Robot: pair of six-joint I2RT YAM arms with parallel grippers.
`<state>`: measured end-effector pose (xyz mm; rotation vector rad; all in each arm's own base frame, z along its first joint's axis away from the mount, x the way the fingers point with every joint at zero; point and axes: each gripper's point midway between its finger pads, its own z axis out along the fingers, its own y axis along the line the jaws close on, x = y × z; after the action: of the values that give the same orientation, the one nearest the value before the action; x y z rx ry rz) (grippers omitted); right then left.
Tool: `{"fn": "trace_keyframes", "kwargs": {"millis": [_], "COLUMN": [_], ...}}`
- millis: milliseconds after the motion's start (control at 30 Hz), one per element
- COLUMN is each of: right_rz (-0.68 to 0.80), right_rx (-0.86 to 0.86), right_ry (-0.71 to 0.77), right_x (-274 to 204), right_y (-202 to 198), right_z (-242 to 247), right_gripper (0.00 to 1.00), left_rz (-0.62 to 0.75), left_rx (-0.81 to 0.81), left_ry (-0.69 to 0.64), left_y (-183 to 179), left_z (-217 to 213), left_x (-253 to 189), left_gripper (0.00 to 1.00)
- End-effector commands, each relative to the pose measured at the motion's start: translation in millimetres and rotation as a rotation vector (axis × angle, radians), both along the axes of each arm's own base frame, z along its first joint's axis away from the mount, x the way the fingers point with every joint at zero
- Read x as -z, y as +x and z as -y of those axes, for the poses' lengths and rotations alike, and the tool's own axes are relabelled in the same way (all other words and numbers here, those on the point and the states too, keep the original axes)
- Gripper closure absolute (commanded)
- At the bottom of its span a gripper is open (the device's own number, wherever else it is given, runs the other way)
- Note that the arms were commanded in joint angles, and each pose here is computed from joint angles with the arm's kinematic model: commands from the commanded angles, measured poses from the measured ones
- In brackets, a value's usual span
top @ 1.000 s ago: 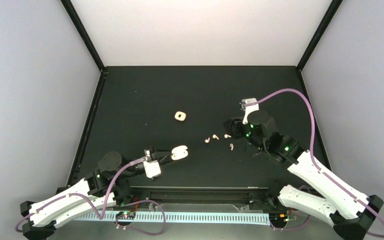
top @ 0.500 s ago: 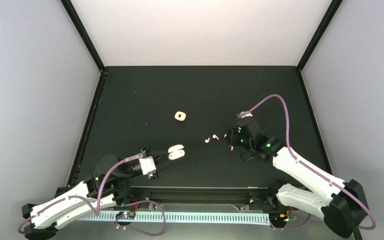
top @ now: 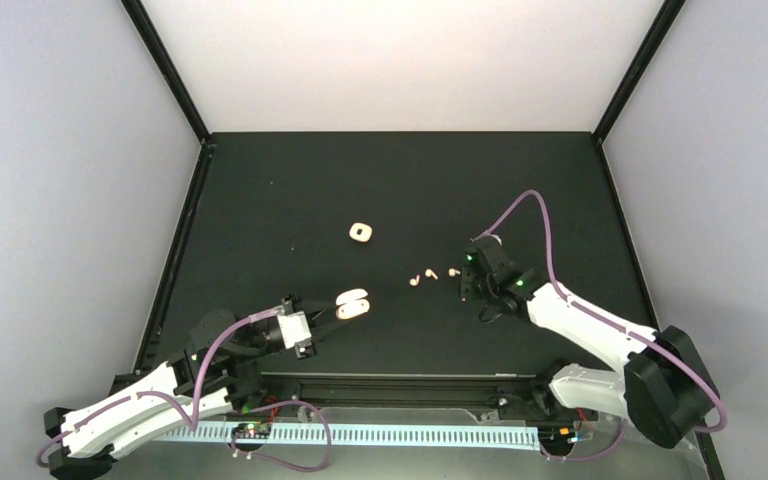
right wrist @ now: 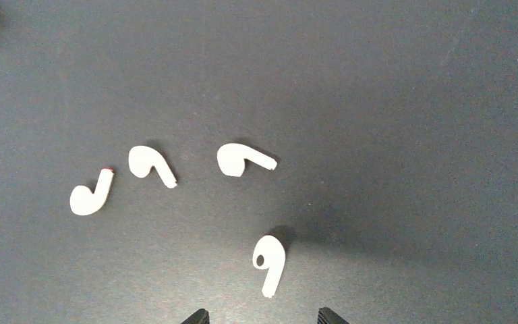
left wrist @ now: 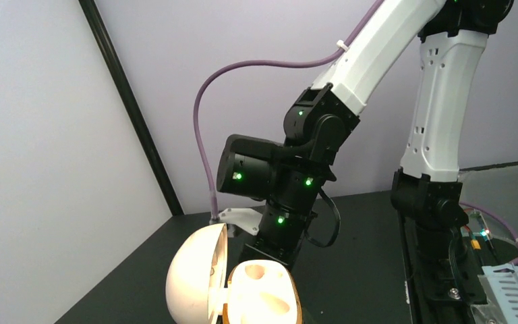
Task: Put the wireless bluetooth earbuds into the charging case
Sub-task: Pick up the earbud from the center of the board.
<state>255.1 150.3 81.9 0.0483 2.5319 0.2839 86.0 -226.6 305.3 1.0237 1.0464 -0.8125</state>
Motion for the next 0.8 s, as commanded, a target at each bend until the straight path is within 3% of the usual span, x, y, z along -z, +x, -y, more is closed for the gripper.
{"fn": "trace_keyframes", "kwargs": {"millis": [0,767], "right_rz": [-0.001,-0.028], "right_rx": [0.009,-0.022], "right_ry": [-0.035,-0.066], "right_x": [11,31], "right_y": [4,24], "right_z": [7,-3], "right_gripper": [0.60,0.65], "left_rz": [0.000,-0.006], "left_rx": [0.004,0.008], "left_ry": [-0.022,-0.007], "left_y": [-1,0], "left_z": [0,3], "left_x": [-9,-4], "left_gripper": [0.99,0.98]}}
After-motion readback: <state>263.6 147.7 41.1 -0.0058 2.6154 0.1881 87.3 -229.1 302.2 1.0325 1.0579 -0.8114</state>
